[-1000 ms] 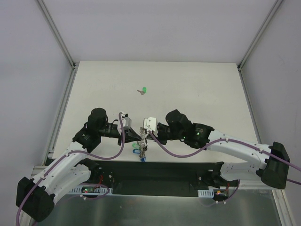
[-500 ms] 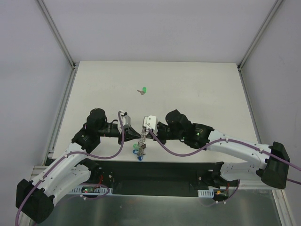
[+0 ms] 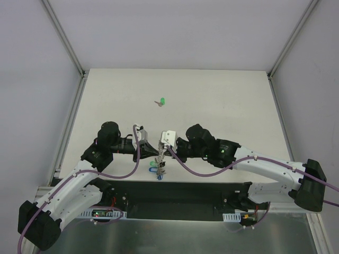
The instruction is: Put the keys on the keyring
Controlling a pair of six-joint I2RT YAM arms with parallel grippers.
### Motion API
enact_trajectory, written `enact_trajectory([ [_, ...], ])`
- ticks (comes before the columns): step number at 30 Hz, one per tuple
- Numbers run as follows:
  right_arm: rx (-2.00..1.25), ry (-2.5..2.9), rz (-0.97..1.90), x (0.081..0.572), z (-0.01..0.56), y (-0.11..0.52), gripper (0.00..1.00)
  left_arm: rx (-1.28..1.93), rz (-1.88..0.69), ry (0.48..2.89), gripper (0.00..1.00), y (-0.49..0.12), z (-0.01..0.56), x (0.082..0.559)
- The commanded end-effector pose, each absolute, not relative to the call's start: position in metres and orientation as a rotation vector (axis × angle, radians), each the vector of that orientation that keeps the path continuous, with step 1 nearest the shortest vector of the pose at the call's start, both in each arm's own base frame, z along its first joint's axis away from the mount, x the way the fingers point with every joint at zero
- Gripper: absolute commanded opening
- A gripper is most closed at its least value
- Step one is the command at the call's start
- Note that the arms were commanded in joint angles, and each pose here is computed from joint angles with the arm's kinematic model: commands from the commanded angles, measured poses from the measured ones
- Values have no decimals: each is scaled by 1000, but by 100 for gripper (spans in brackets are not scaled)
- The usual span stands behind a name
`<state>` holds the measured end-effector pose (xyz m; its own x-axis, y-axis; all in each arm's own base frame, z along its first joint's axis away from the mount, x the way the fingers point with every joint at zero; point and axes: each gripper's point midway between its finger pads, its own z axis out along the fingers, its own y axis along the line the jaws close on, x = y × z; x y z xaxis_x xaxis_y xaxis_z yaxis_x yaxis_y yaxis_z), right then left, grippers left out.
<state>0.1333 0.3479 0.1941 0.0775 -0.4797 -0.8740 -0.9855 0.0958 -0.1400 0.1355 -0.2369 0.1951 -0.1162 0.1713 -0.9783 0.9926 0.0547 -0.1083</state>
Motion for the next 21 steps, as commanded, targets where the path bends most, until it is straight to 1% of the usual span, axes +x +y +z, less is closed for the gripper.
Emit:
enact_trajectory([
  [1, -1492, 1359, 836, 125, 229, 367, 1, 1311, -1234, 1284, 0, -243, 223, 125],
  [11, -1506, 1333, 865, 123, 234, 367, 1, 1322, -1251, 1276, 0, -243, 223, 122],
  [21, -1482, 1358, 874, 137, 233, 363, 1, 1330, -1271, 1278, 0, -244, 222, 120],
])
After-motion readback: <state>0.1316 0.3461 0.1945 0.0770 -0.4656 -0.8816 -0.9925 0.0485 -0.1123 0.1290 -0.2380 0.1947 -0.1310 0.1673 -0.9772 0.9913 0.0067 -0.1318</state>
